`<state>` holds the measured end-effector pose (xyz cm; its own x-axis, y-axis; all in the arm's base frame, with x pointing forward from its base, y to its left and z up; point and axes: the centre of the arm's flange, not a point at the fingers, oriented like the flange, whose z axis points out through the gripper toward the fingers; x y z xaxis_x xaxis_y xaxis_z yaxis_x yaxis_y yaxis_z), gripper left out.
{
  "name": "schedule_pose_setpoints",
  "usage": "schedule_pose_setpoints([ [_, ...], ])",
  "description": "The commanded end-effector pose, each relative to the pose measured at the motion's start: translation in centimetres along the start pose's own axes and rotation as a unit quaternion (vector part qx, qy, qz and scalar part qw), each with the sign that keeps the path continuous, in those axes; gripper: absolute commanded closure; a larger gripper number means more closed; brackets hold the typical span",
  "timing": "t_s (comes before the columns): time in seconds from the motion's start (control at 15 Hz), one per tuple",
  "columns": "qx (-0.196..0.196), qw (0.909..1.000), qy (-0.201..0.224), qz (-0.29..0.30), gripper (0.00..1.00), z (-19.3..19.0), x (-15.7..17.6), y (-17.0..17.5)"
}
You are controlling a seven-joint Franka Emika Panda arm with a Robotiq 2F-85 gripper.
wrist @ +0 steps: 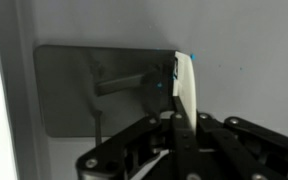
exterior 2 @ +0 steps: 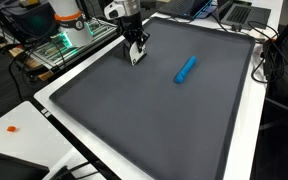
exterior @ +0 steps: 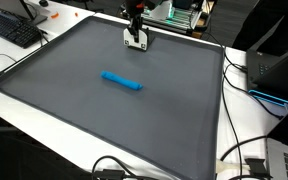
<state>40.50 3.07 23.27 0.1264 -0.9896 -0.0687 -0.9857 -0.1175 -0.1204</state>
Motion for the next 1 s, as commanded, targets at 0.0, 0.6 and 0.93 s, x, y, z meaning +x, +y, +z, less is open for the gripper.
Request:
schedule_pose_setpoints([
  [0.0, -0.006, 0.9995, 0.001, 0.030, 0.99, -0.3, 0.2, 0.8],
  [0.6, 0.018, 0.9995, 0.021, 0.012, 0.99, -4.2, 0.3, -0.2],
  [0.93, 0.015, 0.9910, 0.003, -0.133, 0.99, -7.9, -2.0, -1.9],
])
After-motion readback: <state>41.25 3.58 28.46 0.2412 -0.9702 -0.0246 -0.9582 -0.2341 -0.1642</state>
